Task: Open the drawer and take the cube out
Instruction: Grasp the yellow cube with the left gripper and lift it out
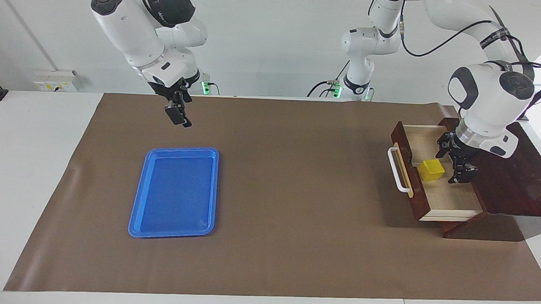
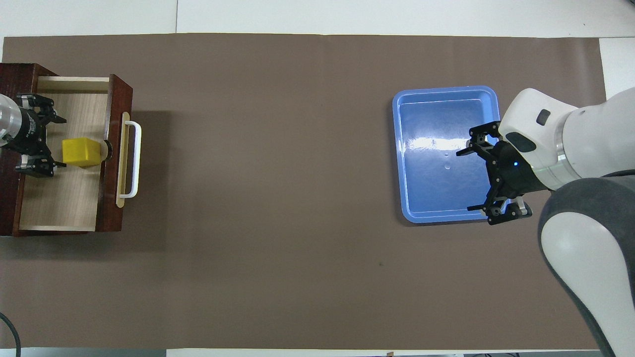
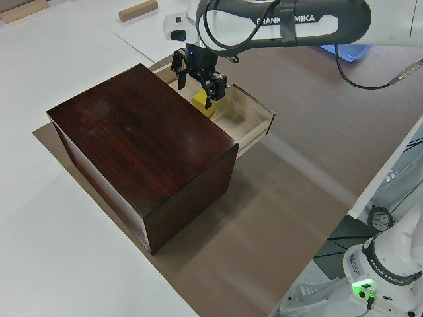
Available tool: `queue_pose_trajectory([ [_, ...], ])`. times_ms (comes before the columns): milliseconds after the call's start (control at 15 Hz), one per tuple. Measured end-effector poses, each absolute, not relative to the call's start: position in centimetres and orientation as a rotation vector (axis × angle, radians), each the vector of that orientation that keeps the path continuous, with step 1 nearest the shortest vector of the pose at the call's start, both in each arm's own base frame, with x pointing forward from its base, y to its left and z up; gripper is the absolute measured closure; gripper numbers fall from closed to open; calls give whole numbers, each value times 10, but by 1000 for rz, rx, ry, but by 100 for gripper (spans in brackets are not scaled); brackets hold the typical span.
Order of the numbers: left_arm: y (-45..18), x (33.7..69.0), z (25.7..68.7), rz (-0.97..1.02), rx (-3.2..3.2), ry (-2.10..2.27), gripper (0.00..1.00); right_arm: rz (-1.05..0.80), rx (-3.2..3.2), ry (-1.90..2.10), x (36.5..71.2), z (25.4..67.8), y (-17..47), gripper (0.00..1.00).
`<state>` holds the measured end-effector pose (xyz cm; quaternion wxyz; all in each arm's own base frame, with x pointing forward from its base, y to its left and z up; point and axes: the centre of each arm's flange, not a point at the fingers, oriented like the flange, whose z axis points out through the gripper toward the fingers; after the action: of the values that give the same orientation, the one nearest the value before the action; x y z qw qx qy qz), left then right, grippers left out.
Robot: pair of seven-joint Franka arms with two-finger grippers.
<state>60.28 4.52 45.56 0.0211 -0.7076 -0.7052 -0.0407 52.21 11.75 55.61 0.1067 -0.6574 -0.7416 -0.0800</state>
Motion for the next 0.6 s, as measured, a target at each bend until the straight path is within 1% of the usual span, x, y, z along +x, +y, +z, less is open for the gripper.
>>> queue_pose_trajectory([
  [333, 43, 588, 436, -138, -2199, -2200, 0, -293, -1872, -2202, 530, 534, 159, 0],
  [400, 43, 587, 432, -140, -2199, -2202, 7, -301, -1871, -2194, 532, 529, 165, 0],
  [467, 43, 587, 430, -142, -2192, -2213, 8, -302, -1878, -2178, 533, 527, 168, 0],
  [533, 42, 587, 430, -143, -2179, -2228, 18, -309, -1884, -2172, 533, 526, 172, 0],
  [600, 42, 587, 431, -147, -2169, -2241, 30, -317, -1887, -2170, 533, 526, 178, 0],
])
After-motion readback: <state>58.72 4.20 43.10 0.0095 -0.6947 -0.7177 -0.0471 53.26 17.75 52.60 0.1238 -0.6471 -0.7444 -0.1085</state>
